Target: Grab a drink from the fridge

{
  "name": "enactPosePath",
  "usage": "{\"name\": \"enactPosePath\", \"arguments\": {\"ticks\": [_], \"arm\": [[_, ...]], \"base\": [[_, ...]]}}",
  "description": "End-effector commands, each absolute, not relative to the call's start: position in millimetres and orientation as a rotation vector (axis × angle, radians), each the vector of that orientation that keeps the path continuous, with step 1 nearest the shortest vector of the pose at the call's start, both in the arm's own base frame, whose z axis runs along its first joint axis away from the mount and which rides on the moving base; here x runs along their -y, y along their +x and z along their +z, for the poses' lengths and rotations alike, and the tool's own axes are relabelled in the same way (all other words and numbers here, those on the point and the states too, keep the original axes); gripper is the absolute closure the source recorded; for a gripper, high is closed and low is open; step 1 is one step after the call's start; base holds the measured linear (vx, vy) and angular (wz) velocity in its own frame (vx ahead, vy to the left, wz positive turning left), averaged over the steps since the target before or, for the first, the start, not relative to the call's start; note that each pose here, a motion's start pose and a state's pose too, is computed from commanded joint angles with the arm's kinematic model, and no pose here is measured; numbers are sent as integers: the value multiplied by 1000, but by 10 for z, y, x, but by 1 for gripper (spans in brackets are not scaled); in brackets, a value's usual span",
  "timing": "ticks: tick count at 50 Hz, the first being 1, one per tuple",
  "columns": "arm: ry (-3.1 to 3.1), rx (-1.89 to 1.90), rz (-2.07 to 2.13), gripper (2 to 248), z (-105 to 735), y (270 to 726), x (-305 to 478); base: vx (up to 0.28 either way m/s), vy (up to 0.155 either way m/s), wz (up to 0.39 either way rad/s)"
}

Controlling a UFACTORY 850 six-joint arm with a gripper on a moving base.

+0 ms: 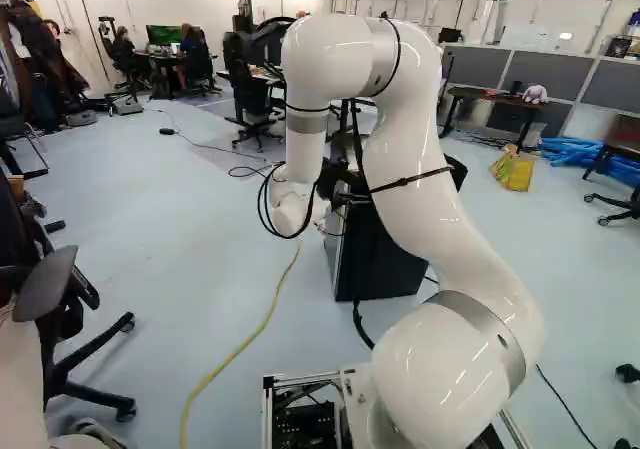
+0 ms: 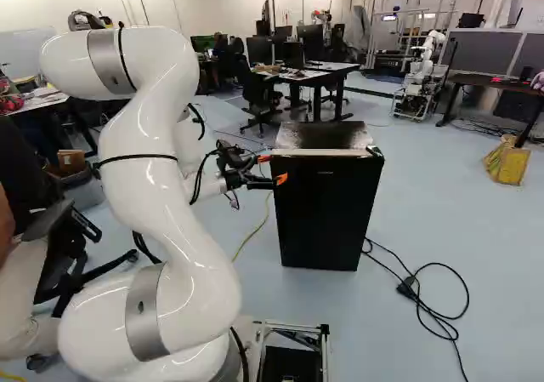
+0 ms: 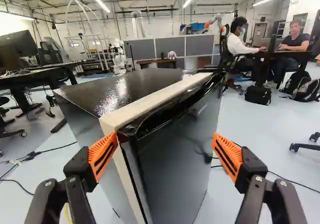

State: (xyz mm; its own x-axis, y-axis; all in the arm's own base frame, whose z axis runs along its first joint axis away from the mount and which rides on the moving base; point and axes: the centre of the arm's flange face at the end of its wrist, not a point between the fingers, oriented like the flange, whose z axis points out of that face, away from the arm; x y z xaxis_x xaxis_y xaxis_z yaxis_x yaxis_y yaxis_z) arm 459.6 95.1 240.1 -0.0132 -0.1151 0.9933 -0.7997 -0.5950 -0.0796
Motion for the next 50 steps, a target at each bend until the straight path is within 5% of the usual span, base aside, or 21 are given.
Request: {"name": "enactPosePath", "arguments": {"ticks": [50], "arm": [[1717,937,1561,3,2431,4169,-527]], "base": [[0,-2,-2]]}}
